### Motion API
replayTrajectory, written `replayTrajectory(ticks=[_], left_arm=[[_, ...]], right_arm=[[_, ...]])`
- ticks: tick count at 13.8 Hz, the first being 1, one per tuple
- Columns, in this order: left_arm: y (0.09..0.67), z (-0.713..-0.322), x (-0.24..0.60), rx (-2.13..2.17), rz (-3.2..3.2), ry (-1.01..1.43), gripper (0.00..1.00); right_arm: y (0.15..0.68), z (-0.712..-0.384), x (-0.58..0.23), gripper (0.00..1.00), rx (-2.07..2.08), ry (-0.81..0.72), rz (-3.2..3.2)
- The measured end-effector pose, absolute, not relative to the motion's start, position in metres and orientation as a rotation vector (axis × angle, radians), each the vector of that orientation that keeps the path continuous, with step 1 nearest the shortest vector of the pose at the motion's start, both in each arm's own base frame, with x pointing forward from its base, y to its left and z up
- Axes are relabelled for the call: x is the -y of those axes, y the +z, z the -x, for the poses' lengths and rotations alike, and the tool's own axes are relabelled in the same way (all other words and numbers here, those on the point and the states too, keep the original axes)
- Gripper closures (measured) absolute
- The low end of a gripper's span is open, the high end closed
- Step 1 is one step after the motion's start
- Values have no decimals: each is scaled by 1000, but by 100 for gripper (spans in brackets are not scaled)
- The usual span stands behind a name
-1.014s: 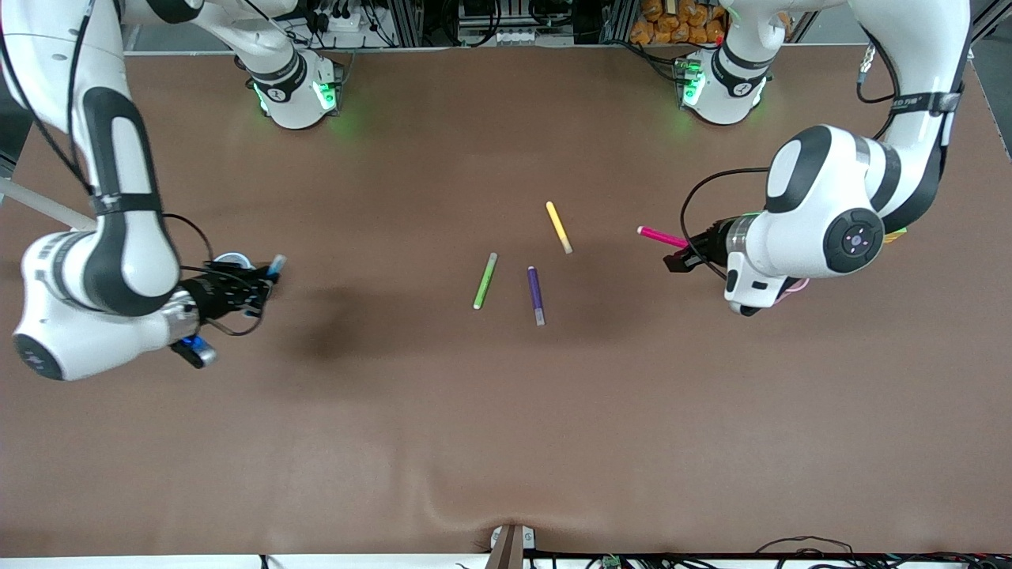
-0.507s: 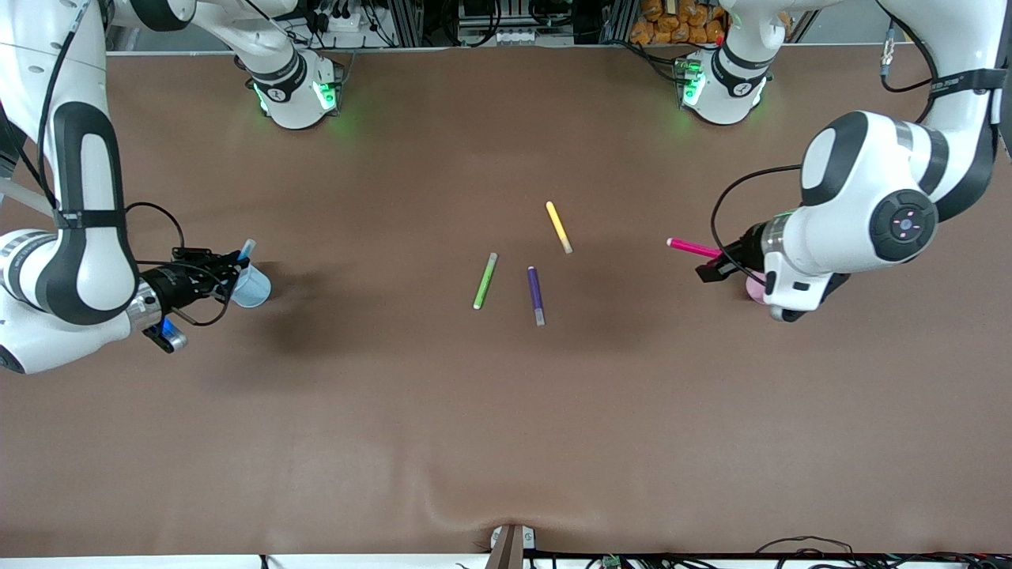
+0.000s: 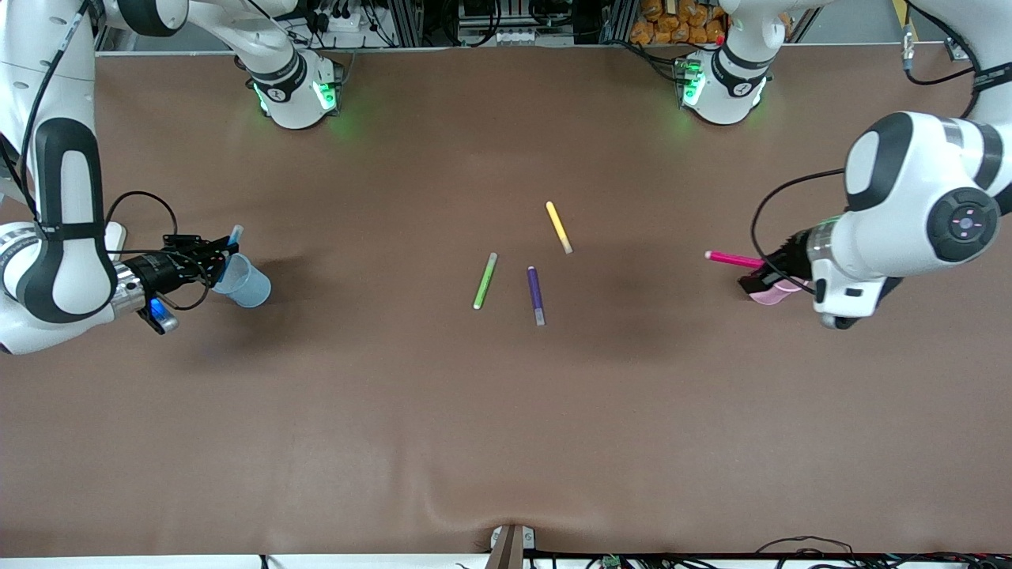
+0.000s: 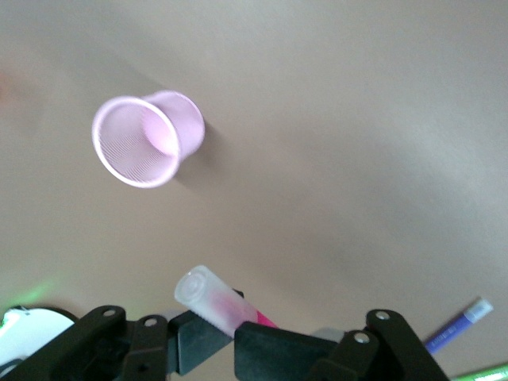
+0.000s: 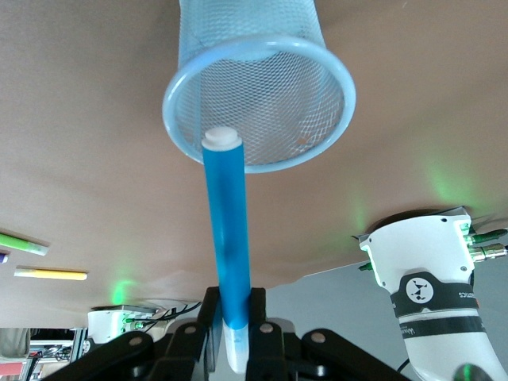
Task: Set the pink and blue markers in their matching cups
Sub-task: 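Carry the pink marker over the pink cup while the right gripper drops blue marker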
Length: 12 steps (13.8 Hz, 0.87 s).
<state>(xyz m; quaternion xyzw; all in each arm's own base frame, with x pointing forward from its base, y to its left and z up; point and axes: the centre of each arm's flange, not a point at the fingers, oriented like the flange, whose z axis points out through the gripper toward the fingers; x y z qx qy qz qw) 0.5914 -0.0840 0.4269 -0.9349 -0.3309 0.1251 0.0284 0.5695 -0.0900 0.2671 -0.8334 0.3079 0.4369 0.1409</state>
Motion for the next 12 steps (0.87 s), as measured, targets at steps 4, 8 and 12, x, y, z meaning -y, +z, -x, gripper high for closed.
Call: replayTrajectory(ticks=[4, 8, 12], left_arm=[[428, -595, 71, 1035, 2872, 356, 100], [429, -597, 64, 1043, 2865, 333, 100], [430, -598, 58, 1055, 2861, 319, 100]], right_arm=[[241, -562, 92, 82, -866, 1292, 2389], [234, -563, 94, 67, -875, 1282, 2395], [239, -570, 93, 23, -873, 1242, 2416]])
